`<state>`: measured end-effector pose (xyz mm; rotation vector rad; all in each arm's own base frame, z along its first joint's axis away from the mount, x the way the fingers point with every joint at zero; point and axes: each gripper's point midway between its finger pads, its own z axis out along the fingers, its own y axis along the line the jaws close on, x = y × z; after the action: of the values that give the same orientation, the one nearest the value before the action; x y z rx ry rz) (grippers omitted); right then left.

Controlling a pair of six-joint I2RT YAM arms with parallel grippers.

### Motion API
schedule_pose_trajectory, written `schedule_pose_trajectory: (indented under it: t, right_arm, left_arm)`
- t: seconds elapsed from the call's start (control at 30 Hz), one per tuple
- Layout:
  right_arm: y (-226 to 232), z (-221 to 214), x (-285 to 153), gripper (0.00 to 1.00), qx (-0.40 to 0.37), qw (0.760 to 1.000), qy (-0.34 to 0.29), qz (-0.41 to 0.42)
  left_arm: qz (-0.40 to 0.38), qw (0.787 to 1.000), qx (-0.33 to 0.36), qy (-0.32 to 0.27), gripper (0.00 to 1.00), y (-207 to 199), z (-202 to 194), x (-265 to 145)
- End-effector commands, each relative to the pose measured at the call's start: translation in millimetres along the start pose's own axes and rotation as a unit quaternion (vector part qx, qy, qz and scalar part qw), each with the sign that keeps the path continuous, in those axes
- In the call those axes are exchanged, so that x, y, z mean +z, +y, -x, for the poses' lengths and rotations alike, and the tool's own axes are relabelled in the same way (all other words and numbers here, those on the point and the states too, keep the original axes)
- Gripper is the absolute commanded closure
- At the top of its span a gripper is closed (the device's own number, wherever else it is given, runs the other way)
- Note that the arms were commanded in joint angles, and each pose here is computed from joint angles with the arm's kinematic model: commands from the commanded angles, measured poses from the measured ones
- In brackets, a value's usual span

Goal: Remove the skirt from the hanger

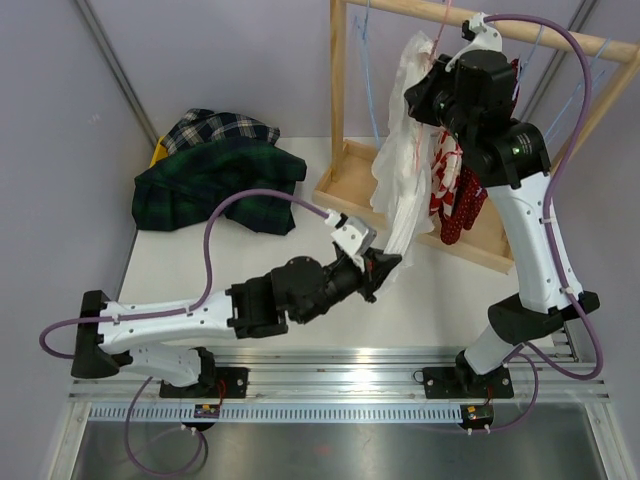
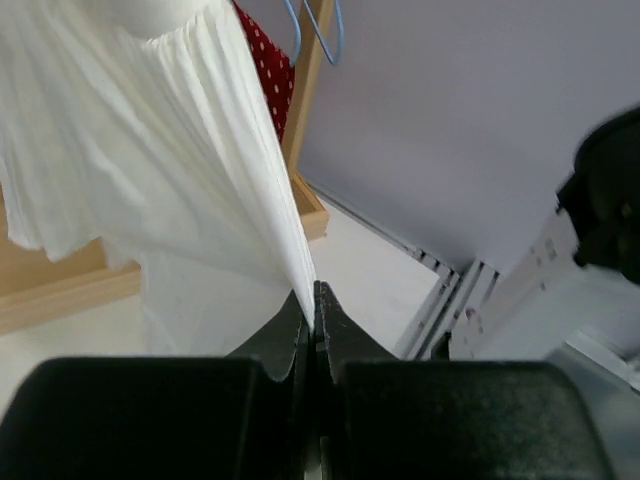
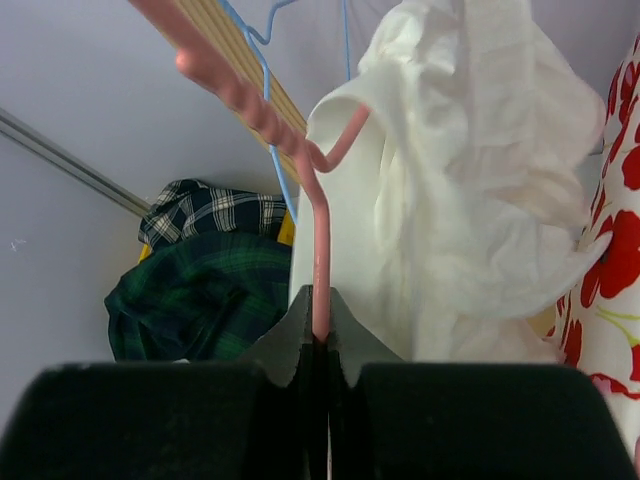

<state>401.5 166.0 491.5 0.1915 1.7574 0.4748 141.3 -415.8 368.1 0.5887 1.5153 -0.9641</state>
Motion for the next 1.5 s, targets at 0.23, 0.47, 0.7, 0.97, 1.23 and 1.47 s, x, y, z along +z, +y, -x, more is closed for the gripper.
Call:
schedule_pose_trajectory:
  t: [0.23,0.47,0.7,0.97,1.23,1.47]
  right_arm:
    - [13.0,78.0,-9.4,1.0,0.021,0.991,-0.13,0.012]
    - [18.5,29.5,-28.6,1.0,0.061,0.997,-0.028,0.047]
    - [13.7,-25.1,-75.5,1.0,0.116,0.988,0.084,0.06]
    - [11.6,-58.8,-135.2,1.0,0.143,0.973,0.159,0.087]
    - [25.5,-9.5,-78.2,1.0,0.079,0.99,0.078,0.087]
    - [28.5,24.6,2.0,1.0,0.039,0.997,0.007,0.067]
  left_arm:
    - [0.018,0.995,0.022,0.091,1.0,-17.7,-90.8,-35.3]
    - [0.122,0.988,0.074,0.063,1.0,36.5,-40.6,26.3]
    - [0.191,0.977,0.092,0.011,1.0,103.5,43.0,78.8]
    - [0.255,0.963,0.081,0.02,1.0,173.7,74.0,83.7]
    - [0.243,0.966,0.077,0.042,1.0,147.6,28.1,-9.4]
    - [0.29,0.951,0.07,0.077,1.0,172.7,13.2,-110.9]
